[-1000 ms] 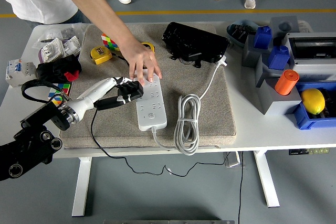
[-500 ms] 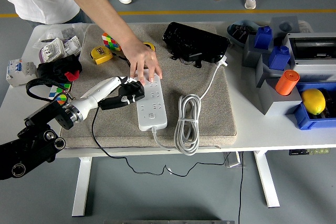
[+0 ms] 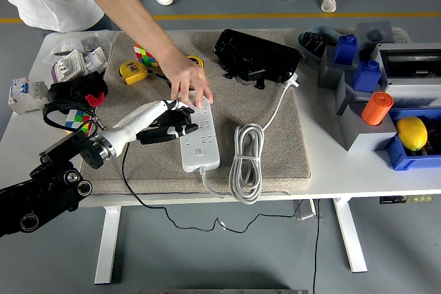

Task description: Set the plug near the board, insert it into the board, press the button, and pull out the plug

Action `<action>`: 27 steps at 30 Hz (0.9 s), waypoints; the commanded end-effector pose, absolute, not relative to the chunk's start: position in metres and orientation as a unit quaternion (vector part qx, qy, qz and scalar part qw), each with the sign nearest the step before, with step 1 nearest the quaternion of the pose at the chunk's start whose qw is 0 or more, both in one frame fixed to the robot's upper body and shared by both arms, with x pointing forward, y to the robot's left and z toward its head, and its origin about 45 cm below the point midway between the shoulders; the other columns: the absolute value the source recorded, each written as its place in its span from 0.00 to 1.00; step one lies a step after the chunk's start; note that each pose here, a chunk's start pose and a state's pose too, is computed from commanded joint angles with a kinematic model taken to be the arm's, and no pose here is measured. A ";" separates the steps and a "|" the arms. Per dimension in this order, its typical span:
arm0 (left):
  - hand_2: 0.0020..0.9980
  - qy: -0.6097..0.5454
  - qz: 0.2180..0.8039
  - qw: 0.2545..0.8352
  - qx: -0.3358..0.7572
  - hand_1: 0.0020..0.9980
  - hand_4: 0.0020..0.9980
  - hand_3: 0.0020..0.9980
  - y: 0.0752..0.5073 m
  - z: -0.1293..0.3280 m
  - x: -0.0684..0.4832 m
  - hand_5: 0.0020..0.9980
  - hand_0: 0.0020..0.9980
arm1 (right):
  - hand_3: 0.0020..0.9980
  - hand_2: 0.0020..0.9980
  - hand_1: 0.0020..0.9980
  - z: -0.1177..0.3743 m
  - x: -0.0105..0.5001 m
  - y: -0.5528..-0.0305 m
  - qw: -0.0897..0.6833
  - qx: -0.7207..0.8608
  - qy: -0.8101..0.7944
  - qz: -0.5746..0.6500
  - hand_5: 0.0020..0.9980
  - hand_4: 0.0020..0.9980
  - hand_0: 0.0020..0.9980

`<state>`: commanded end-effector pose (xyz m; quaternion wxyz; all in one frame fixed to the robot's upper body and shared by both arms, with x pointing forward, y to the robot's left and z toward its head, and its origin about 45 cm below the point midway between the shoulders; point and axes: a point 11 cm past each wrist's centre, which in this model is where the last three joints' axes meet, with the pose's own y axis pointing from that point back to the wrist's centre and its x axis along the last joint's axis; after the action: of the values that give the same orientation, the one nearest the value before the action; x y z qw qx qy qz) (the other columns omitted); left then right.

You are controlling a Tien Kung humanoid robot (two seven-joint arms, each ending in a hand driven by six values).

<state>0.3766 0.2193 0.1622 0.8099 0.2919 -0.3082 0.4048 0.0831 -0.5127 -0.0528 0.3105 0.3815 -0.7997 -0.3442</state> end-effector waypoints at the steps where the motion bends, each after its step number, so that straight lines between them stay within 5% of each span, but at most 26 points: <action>1: 0.75 -0.308 0.404 0.810 0.292 0.77 1.00 0.75 0.219 0.162 0.377 1.00 0.74 | 0.60 0.70 0.72 -0.053 0.083 -0.513 0.311 0.382 -0.800 -0.344 0.61 1.00 0.71; 27: 0.79 -0.319 0.439 0.804 0.245 0.80 0.99 0.77 0.223 0.187 0.385 1.00 0.76 | 0.60 0.70 0.72 -0.053 0.085 -0.512 0.309 0.383 -0.800 -0.343 0.61 1.00 0.71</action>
<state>0.3854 0.2229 0.1865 0.8038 0.2449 -0.3185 0.4388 0.0846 -0.5117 -0.0527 0.3085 0.3830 -0.8003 -0.3428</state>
